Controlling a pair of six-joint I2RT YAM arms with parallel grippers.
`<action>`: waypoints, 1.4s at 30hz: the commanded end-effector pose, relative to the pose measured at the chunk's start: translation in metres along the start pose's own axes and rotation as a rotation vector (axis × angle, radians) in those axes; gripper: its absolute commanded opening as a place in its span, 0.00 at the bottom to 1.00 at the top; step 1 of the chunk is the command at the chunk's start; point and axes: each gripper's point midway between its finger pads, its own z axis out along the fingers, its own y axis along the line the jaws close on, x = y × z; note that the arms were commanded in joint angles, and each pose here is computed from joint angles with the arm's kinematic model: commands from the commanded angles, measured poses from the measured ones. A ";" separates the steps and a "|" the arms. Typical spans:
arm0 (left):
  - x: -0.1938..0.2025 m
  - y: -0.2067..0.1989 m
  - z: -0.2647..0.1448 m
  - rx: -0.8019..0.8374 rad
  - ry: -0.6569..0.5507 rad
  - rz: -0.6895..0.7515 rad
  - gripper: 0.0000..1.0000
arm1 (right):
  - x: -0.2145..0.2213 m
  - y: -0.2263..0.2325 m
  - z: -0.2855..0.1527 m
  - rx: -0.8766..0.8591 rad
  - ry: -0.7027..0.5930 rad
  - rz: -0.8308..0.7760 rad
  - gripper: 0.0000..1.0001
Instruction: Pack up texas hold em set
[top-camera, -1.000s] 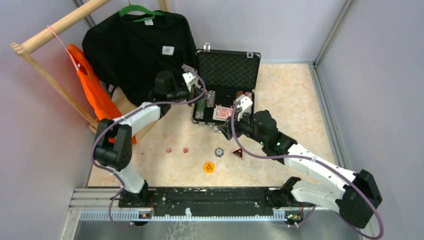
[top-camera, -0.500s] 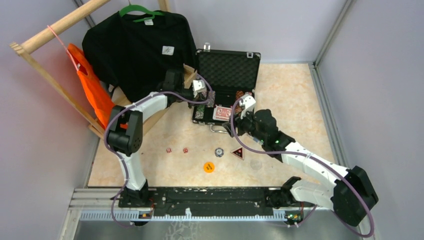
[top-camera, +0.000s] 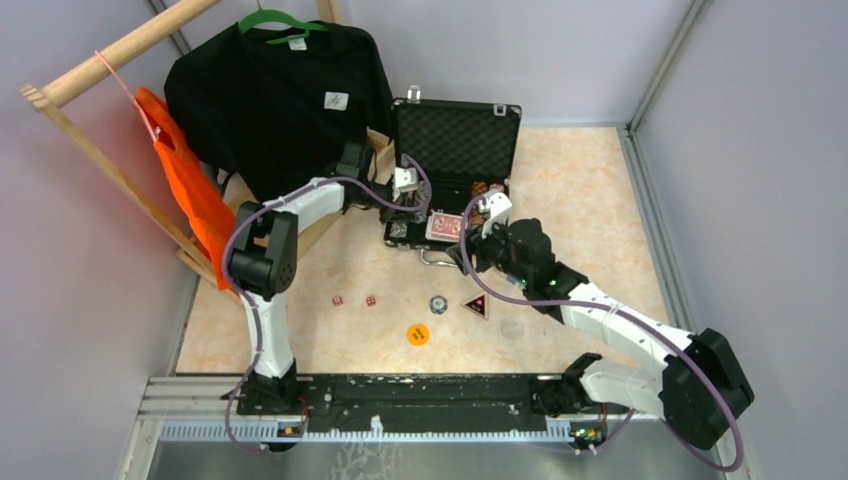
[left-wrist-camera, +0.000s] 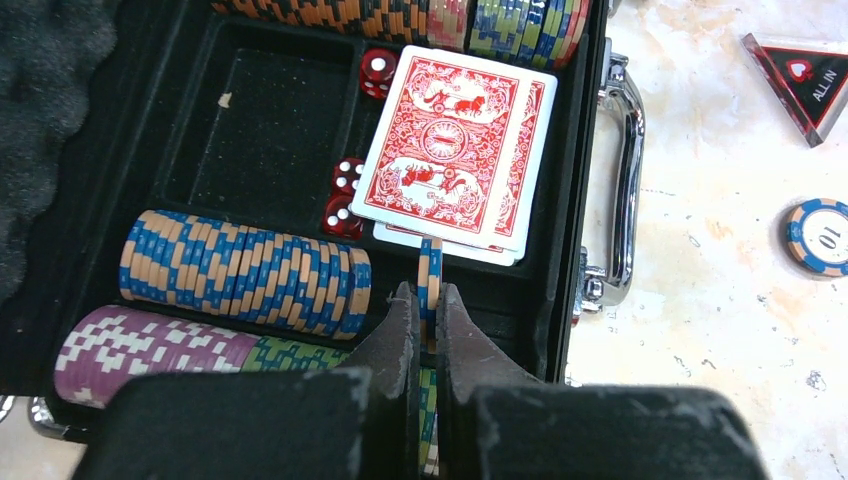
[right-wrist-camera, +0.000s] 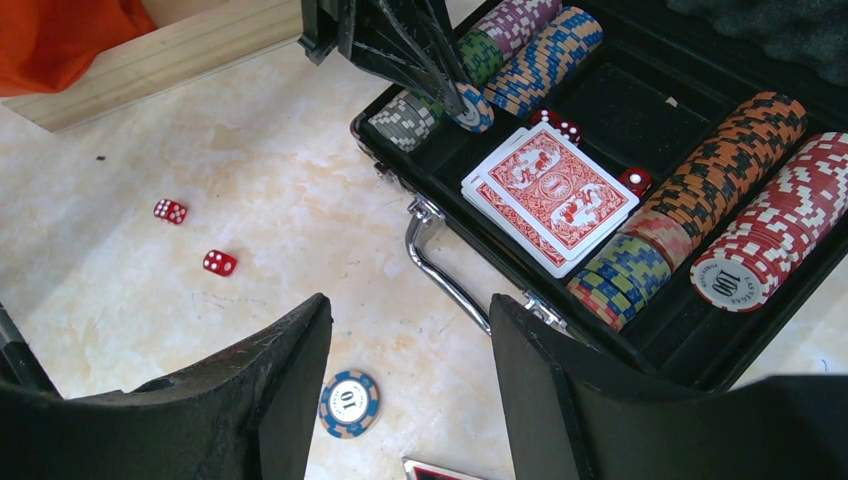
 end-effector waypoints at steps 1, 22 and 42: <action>0.002 0.004 0.006 0.019 0.027 0.011 0.00 | -0.009 -0.002 0.001 0.000 -0.040 -0.004 0.59; 0.029 0.045 0.024 -0.003 0.129 -0.019 0.00 | -0.004 -0.006 -0.001 0.017 -0.031 -0.003 0.59; 0.005 0.024 0.004 -0.004 0.098 0.023 0.00 | 0.000 -0.001 0.002 -0.018 -0.023 0.014 0.59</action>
